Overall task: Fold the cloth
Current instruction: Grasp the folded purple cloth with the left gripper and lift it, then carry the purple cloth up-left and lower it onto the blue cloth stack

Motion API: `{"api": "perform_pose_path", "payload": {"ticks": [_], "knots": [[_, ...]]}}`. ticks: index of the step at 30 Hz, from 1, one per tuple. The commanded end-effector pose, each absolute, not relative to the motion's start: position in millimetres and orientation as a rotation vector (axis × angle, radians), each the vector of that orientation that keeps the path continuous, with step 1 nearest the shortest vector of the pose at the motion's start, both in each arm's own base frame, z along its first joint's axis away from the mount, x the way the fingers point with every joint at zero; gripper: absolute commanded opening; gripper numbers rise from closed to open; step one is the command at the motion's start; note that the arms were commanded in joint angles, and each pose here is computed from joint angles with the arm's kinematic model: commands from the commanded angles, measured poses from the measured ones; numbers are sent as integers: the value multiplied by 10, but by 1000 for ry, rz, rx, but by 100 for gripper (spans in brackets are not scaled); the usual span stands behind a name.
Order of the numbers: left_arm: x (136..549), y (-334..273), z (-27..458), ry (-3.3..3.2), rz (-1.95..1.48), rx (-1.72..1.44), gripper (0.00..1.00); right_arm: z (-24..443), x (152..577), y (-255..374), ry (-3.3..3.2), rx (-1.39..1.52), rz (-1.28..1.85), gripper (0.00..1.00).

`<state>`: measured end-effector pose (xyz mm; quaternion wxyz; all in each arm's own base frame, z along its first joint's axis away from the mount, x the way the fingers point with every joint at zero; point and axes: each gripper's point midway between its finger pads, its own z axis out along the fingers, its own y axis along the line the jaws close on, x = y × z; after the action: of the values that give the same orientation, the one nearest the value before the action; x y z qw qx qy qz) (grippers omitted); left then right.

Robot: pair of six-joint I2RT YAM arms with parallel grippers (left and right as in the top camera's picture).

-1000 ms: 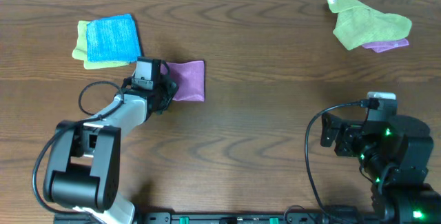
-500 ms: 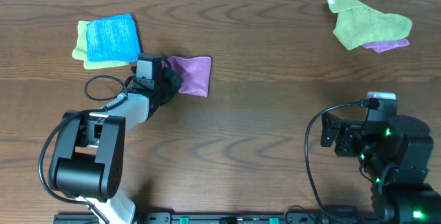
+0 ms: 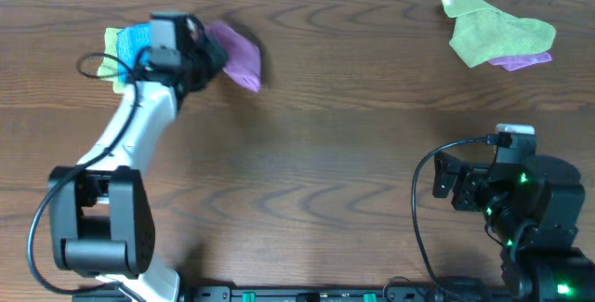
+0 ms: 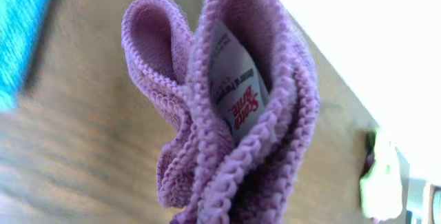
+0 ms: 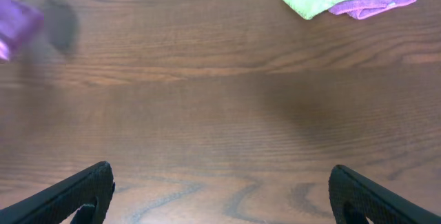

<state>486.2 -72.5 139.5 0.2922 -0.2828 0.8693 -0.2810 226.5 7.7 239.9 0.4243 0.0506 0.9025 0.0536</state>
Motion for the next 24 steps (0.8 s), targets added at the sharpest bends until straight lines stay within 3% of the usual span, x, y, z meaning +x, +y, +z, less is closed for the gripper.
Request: {"api": "perform_pose_path", "payload": {"ticks": [1, 10, 24], "knots": [[5004, -455, 1761, 2231, -709, -719, 6, 2373, 2259, 44, 2262, 160, 128, 99], [5139, 162, 1951, 2116, -595, -827, 6, 2373, 2259, 44, 2262, 160, 128, 99], [5436, 448, 1489, 2085, -532, -870, 6, 2373, 2259, 44, 2262, 160, 128, 99]]}}
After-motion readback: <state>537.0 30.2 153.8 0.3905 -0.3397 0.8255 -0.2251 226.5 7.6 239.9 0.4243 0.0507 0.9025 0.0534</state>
